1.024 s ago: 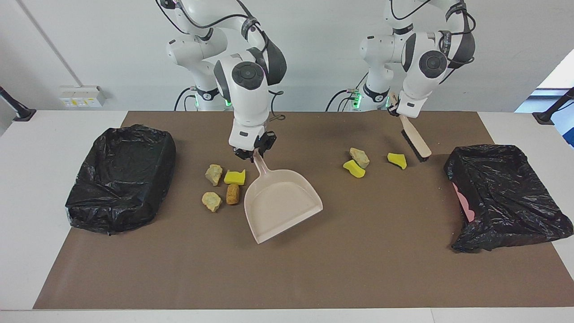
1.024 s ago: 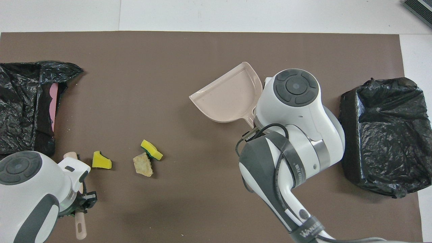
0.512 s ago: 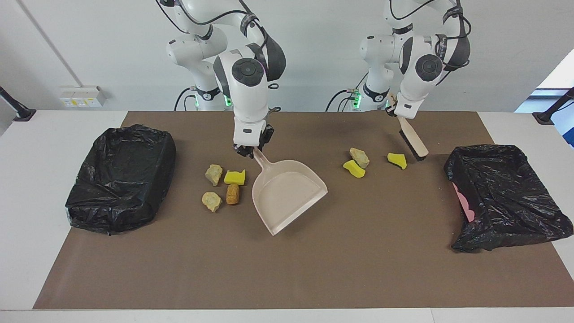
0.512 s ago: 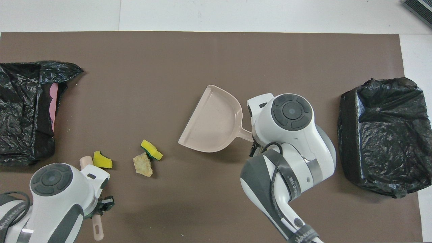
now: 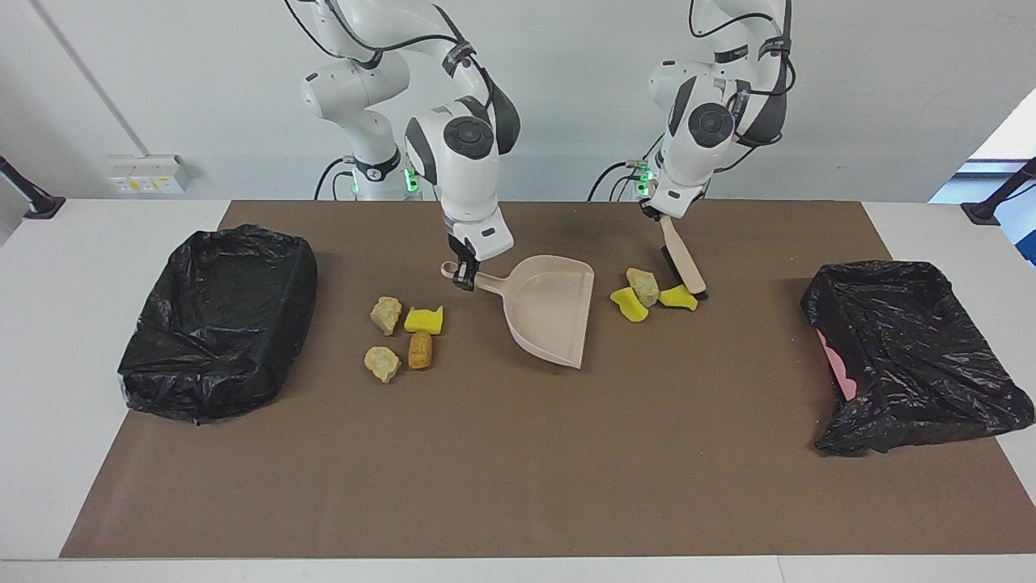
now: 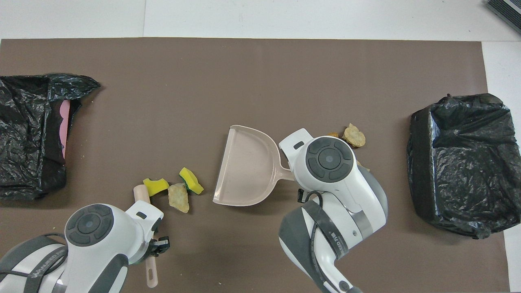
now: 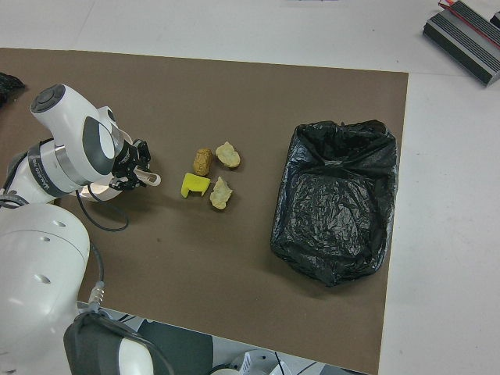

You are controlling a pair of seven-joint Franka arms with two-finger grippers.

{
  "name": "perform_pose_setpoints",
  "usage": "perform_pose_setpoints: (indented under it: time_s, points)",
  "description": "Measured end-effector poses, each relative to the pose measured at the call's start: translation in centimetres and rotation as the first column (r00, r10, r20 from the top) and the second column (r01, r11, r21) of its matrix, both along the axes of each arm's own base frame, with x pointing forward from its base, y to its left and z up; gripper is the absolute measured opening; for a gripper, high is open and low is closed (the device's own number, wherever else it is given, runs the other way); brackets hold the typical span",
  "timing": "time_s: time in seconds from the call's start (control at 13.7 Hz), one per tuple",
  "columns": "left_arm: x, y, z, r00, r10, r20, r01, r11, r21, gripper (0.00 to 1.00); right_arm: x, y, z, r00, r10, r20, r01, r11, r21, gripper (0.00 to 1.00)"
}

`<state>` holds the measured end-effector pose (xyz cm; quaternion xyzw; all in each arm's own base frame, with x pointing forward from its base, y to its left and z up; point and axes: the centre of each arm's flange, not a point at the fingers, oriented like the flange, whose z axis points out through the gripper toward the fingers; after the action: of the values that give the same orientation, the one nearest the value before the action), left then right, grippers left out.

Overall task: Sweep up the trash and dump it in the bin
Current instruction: 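Sweep the sponges and crusts with the left gripper into the dustpan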

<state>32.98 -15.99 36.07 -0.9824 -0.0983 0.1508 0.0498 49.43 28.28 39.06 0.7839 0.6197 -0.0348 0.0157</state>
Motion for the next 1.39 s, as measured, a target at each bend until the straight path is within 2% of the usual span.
perform_pose_setpoints:
  time_s: [0.29, 0.8, 1.1, 1.39]
  points:
    - [0.0, -2.5, -1.2, 0.999, -0.027, 0.017, 0.028, 0.999, -0.037, 0.25, -1.0, 1.2, -1.3, 0.999, 0.036, -0.002, -0.036, 0.999, -0.012, 0.32]
    - [0.2, -2.6, -1.3, 1.0, -0.021, 0.023, 0.022, 0.999, -0.045, 0.25, -1.8, 1.0, -3.9, 0.998, 0.063, 0.015, -0.063, 0.998, -0.028, 0.32]
    - [0.9, -3.3, -1.3, 0.998, -0.017, 0.053, 0.021, 0.997, -0.069, 0.25, -1.7, 0.8, -4.0, 0.998, 0.062, 0.014, -0.061, 0.998, -0.031, 0.32]
    - [2.3, -7.5, -1.5, 0.994, -0.059, 0.089, 0.069, 0.992, -0.11, 0.25, -1.7, 0.7, -4.1, 0.998, 0.06, 0.012, -0.06, 0.998, -0.032, 0.32]
